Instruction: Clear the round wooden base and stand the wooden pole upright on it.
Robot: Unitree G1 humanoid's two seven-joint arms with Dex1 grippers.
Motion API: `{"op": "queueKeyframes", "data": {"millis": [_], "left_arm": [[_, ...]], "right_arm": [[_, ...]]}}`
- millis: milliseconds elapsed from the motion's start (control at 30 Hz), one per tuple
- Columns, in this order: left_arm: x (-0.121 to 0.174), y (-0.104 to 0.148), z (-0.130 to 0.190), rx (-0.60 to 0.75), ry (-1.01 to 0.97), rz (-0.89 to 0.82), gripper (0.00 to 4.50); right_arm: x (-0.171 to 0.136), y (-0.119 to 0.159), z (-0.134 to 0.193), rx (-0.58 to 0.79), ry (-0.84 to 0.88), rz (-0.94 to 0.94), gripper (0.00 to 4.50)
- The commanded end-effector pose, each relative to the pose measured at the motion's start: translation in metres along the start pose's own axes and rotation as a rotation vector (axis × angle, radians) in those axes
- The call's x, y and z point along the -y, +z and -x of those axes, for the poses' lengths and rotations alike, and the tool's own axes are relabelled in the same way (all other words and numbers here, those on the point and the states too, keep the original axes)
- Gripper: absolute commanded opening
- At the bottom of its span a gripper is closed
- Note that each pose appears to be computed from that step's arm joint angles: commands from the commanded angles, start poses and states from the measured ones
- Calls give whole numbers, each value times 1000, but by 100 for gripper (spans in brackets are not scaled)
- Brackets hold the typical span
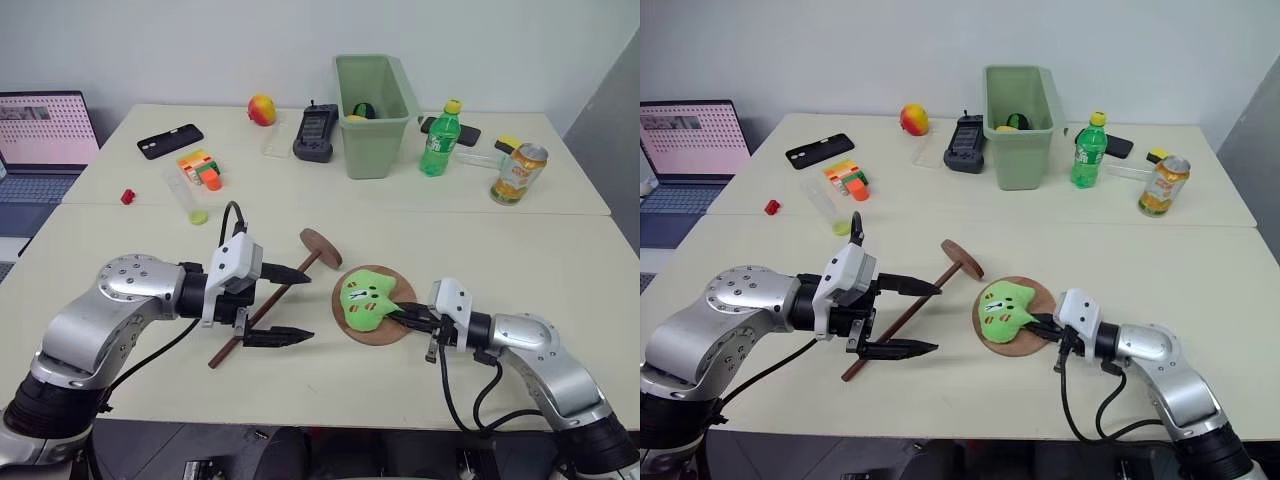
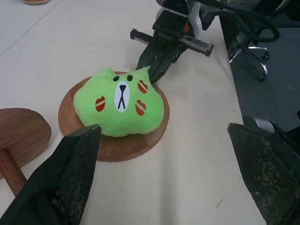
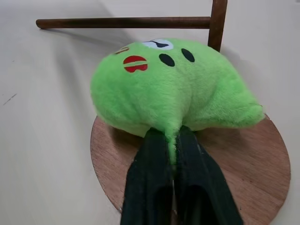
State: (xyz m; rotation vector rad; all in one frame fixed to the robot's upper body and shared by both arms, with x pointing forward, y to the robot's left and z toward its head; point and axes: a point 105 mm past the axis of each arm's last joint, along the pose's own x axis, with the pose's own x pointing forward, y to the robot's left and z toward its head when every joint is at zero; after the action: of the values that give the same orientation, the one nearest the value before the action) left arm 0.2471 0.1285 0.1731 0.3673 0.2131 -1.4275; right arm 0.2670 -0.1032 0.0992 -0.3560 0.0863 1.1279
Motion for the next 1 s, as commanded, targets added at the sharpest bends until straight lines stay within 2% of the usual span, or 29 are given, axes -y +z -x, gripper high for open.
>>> {"op": "queueKeyframes", "data": {"millis": [33,167,300,400,433,567,667,733,867,967,1000], "left_arm": [[-3,11,3,18,23,-54,450],[-10,17,7,36,57,-60,450],[-18,30,12,76,103,-58,450],[-36,50,20,168,214,-36,450],[-43,57,22,206,253,-25,450],[-63,75,25,301,377,-22,450],[-71,83,30,337,448,-28,450],[-74,86,34,357,494,-30,450],[-71,84,38,363,545,-26,450],[-67,82,43,359,573,-19,450],[-66,80,45,356,582,-17,450]], "right_arm": [[5,25,7,87,-16,34,4],[13,44,15,146,-50,31,4],[42,72,23,232,-168,-17,4],[91,109,20,331,-327,-31,4],[116,119,13,340,-410,-21,4],[190,149,-21,305,-615,7,4],[225,167,-42,249,-733,-2,4],[234,172,-52,183,-790,12,4],[239,180,-60,144,-856,-22,4],[237,188,-64,148,-848,-25,54],[236,192,-65,157,-841,-16,83]]}}
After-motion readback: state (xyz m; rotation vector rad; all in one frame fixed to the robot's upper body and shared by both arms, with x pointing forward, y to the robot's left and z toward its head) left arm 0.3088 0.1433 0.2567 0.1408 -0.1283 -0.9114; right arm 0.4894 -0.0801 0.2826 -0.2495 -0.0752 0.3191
